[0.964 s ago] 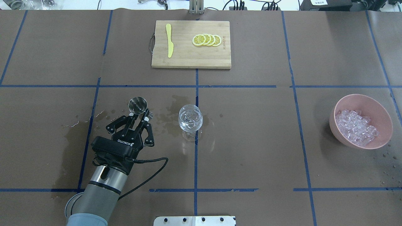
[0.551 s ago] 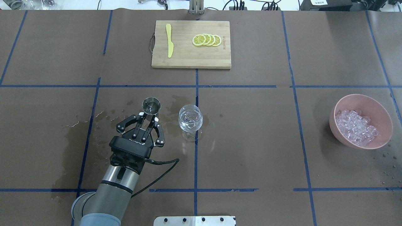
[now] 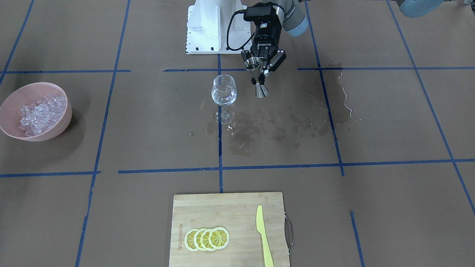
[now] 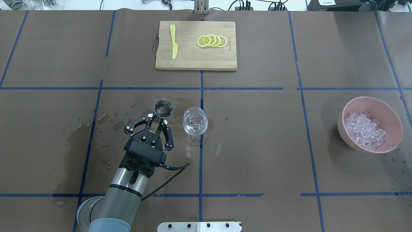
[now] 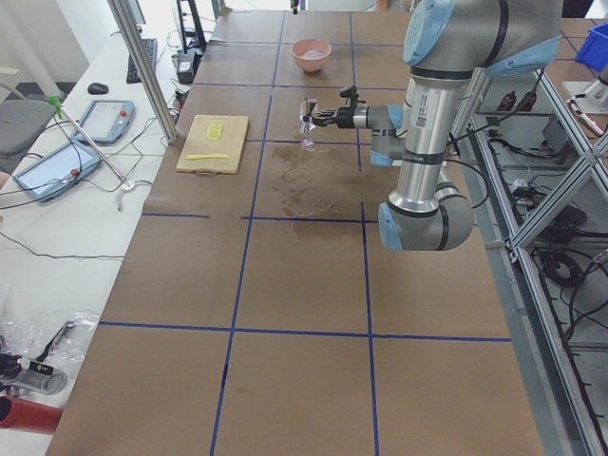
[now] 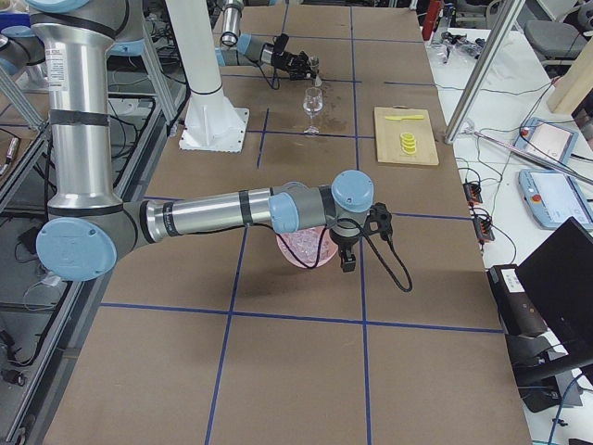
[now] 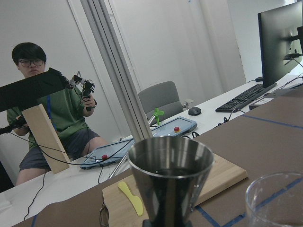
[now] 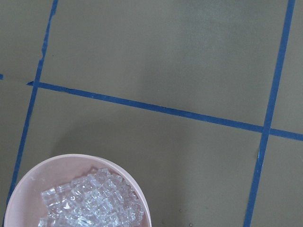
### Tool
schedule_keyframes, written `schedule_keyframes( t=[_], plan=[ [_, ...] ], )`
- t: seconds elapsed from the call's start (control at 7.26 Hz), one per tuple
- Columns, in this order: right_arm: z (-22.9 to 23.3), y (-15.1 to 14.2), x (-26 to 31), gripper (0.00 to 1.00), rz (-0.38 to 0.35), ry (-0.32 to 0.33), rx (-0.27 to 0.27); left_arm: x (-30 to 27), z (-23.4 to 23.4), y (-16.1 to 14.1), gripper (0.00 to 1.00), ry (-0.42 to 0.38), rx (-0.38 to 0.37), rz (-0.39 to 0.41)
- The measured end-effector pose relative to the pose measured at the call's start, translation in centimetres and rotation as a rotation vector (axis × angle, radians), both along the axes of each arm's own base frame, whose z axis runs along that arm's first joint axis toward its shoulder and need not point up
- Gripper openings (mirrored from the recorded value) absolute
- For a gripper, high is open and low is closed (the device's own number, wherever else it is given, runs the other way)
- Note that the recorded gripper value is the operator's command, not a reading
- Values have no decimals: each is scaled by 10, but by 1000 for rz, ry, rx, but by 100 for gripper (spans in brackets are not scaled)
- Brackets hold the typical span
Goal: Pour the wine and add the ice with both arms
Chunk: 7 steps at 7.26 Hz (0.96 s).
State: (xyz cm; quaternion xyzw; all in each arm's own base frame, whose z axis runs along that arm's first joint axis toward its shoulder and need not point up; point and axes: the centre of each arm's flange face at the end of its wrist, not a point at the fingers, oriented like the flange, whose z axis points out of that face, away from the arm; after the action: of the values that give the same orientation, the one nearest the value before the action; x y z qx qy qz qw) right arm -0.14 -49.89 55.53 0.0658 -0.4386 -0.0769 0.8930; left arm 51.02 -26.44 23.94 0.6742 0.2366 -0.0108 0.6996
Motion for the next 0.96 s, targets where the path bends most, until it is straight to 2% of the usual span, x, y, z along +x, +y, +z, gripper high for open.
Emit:
schedule_keyframes(
  t=[0.69,0.96],
  plan=[
    [0,0,0,100,1,0,-1,2,-20,-12,0,-190,57,-25],
    [0,0,0,100,1,0,0,5,-23,-16,0,-289,74,-31]
  ],
)
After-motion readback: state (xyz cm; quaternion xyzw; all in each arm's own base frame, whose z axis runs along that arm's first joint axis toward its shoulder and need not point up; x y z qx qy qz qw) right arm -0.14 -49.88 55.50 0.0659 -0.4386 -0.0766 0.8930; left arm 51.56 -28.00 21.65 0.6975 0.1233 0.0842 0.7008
